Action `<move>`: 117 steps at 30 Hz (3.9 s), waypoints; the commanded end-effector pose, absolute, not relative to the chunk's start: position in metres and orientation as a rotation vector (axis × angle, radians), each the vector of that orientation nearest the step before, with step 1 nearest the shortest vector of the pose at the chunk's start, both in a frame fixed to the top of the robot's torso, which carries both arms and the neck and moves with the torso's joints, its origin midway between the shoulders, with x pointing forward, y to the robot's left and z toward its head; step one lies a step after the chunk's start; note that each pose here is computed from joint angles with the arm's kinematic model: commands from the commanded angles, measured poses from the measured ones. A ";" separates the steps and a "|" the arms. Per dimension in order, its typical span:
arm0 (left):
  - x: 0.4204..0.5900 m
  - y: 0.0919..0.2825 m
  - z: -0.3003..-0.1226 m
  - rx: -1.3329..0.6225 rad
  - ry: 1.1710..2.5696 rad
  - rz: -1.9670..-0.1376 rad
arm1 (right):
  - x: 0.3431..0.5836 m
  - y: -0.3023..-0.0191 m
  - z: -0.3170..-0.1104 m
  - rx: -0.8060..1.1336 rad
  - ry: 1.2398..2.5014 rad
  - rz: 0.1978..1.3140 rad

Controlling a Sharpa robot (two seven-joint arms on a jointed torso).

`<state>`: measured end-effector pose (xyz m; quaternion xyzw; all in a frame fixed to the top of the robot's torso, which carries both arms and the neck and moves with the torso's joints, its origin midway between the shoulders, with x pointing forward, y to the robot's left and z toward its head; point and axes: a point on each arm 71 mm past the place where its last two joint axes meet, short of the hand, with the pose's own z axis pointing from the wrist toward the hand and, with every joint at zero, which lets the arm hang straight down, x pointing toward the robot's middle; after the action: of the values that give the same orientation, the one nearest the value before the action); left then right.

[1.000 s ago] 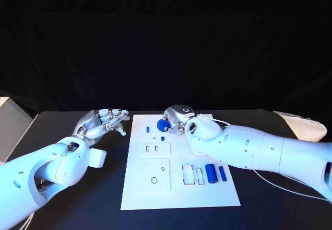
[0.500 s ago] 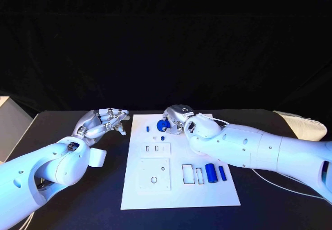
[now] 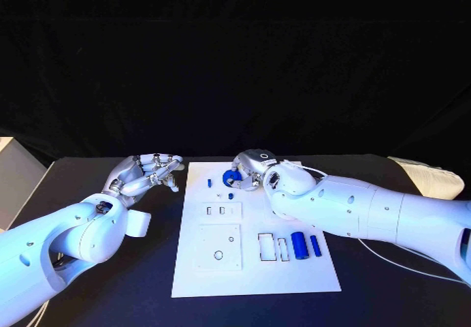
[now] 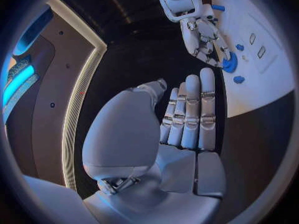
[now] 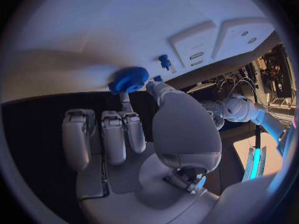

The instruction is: Assemble the parts on the task board

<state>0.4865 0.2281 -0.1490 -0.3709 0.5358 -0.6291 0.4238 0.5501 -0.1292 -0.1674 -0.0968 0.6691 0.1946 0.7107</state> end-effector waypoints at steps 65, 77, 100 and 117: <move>0.484 0.231 -0.159 -0.924 1.357 -1.574 | 0.532 -0.330 -0.156 -0.037 1.579 0.464; 0.485 0.233 -0.161 -0.922 1.358 -1.566 | 0.531 -0.335 -0.159 -0.019 1.612 0.464; 0.485 0.233 -0.163 -0.924 1.362 -1.564 | 0.536 -0.326 -0.172 -0.010 1.659 0.459; 0.485 0.234 -0.163 -0.925 1.364 -1.560 | 0.536 -0.326 -0.177 -0.013 1.666 0.445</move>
<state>0.4858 0.2359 -0.1642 -0.3762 0.5445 -0.6161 0.4272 0.5375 -0.3259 -0.1722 -0.0007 0.7254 0.2000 0.6586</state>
